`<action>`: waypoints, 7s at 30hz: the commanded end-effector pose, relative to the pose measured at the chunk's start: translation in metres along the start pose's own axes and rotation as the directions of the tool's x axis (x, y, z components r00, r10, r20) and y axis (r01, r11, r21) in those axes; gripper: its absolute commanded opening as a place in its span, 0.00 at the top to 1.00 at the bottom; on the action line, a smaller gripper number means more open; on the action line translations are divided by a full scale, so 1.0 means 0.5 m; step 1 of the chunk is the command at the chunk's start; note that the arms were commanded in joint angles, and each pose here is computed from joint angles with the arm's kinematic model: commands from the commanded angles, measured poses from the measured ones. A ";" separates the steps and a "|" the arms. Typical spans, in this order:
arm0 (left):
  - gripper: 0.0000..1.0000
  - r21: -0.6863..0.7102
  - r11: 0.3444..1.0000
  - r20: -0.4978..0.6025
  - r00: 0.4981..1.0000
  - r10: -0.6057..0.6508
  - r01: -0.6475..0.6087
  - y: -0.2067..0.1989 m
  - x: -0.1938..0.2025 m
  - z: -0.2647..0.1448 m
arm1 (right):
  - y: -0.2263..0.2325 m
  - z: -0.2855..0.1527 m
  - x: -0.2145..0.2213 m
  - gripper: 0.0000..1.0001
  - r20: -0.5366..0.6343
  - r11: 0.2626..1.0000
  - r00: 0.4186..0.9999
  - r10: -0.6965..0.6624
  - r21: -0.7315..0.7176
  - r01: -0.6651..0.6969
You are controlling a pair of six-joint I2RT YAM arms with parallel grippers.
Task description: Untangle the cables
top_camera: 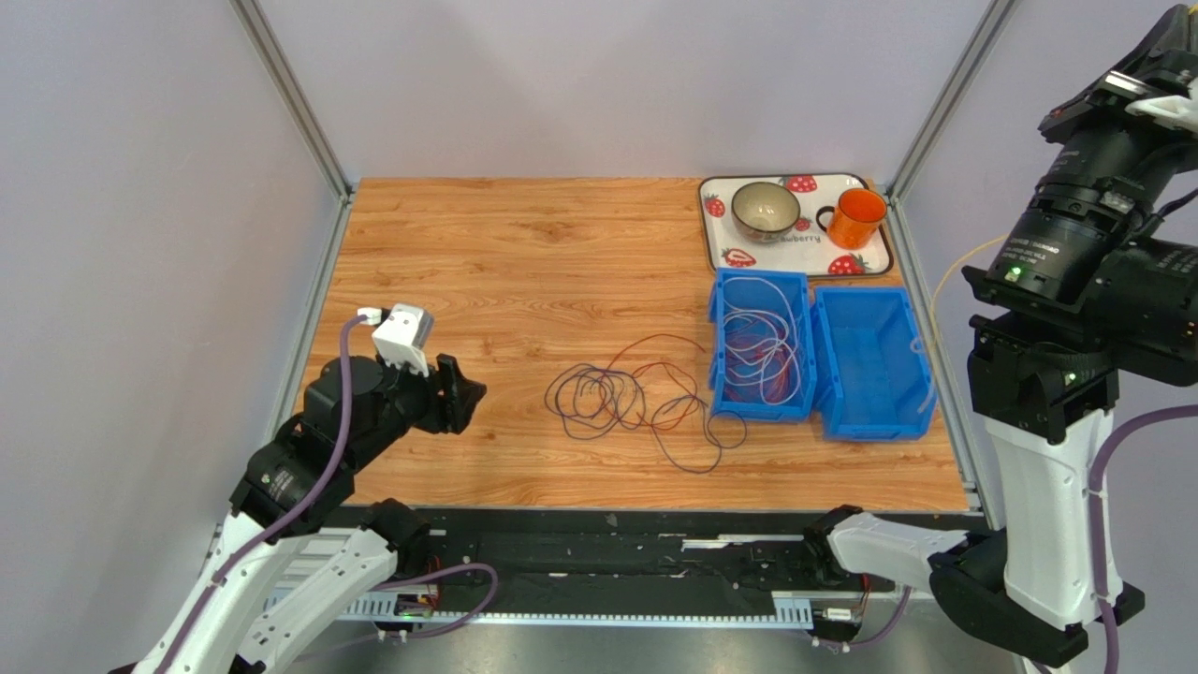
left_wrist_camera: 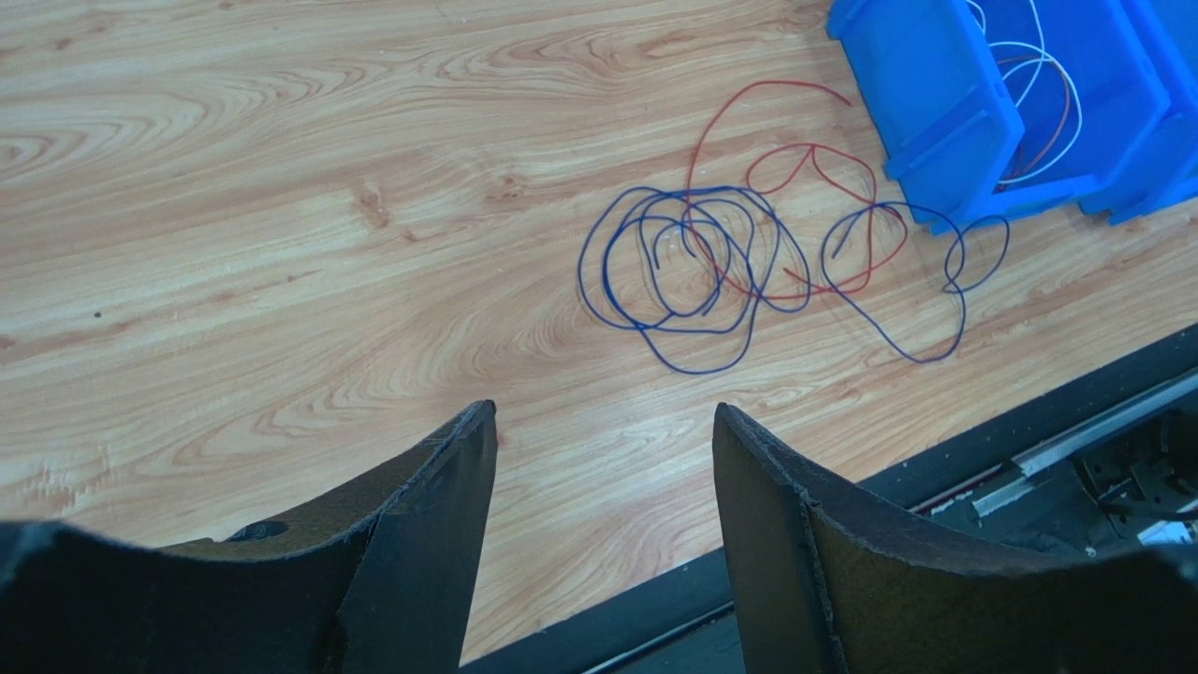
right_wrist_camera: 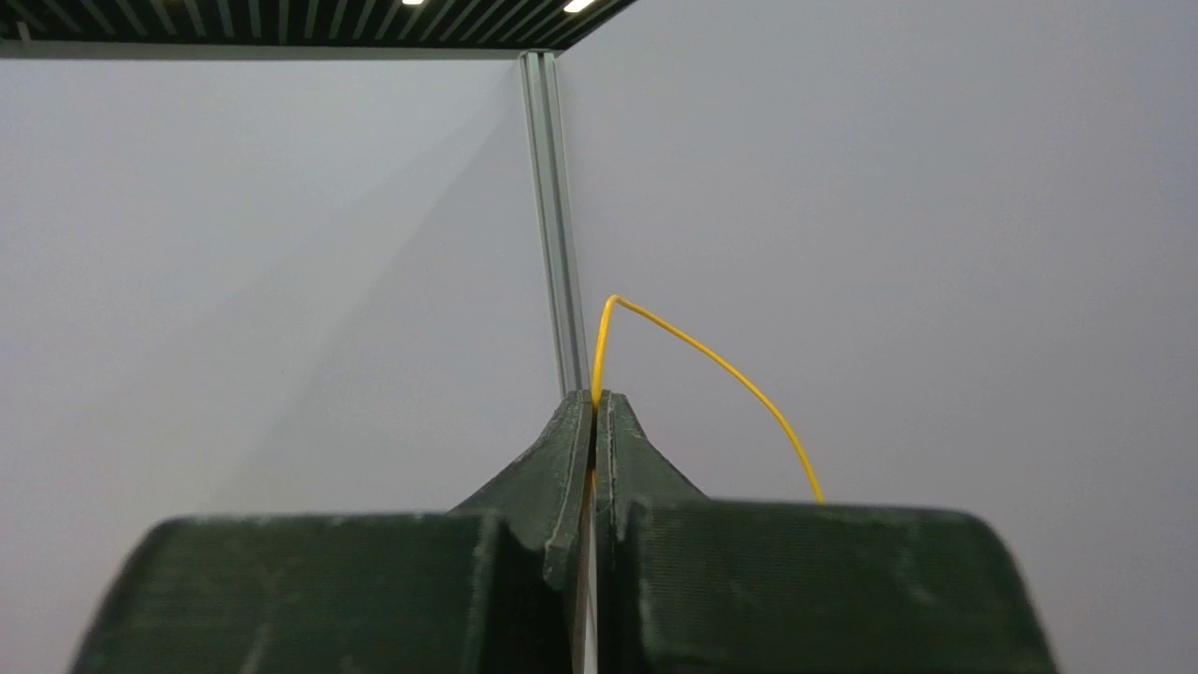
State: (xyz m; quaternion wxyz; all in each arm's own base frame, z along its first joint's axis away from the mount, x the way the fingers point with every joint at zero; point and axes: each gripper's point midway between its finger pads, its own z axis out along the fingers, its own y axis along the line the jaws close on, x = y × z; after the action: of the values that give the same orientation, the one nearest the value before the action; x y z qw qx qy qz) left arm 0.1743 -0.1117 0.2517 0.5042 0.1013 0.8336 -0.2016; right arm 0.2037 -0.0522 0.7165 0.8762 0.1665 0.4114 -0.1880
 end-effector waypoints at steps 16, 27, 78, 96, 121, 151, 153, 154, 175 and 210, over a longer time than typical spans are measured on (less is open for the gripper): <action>0.33 -0.022 1.000 -0.018 1.000 0.015 -0.015 0.002 0.009 0.003 | -0.037 -0.010 0.182 1.00 -0.117 0.994 0.990 -0.081 0.070 0.089; 0.34 -0.034 0.999 -0.029 0.999 0.018 -0.019 0.004 0.011 0.007 | -0.060 -0.026 0.319 1.00 -0.246 0.987 0.967 -0.070 0.124 0.103; 0.34 -0.016 1.000 -0.025 0.999 0.023 -0.023 -0.001 0.011 0.006 | -0.068 -0.315 0.874 1.00 -0.760 0.979 0.625 0.177 0.204 -0.030; 0.34 -0.009 1.000 -0.017 1.000 0.022 -0.023 -0.002 0.011 0.003 | -0.071 -0.440 1.065 1.00 -0.908 0.987 0.401 0.124 0.155 0.046; 0.34 -0.019 0.999 -0.043 0.999 0.025 -0.026 -0.001 0.016 0.014 | -0.059 -0.365 0.970 0.39 -0.951 0.982 0.290 0.106 0.145 0.118; 0.41 0.170 0.983 -0.297 0.955 -0.019 0.072 -0.190 0.029 0.271 | 0.256 -0.675 0.752 0.44 -0.982 0.847 0.125 -0.144 -0.187 -0.498; 0.40 0.192 0.980 -0.309 0.951 0.015 0.047 -0.208 0.031 0.310 | 0.246 -0.675 0.744 0.44 -0.979 0.845 0.137 -0.153 -0.202 -0.495; 0.40 0.204 0.978 -0.314 0.949 0.029 0.038 -0.216 0.033 0.322 | 0.241 -0.671 0.741 0.44 -0.976 0.848 0.151 -0.154 -0.209 -0.487; 0.43 0.265 0.962 -0.429 0.886 0.177 -0.064 -0.297 0.153 0.567 | 0.168 -0.642 0.719 0.38 -0.943 0.876 0.260 -0.207 -0.297 -0.380; 1.00 0.088 0.944 -0.131 0.936 0.328 -0.318 -0.285 -0.250 0.433 | 0.186 -0.641 0.674 0.39 -0.956 0.842 0.257 -0.143 -0.253 -0.477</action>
State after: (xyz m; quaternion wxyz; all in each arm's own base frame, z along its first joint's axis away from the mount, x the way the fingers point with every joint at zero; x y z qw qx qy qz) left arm 0.3554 -0.3582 0.2122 0.3883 0.2674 0.8681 -0.1555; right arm 0.2376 0.1000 0.2433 0.4479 0.0500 0.8842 0.1230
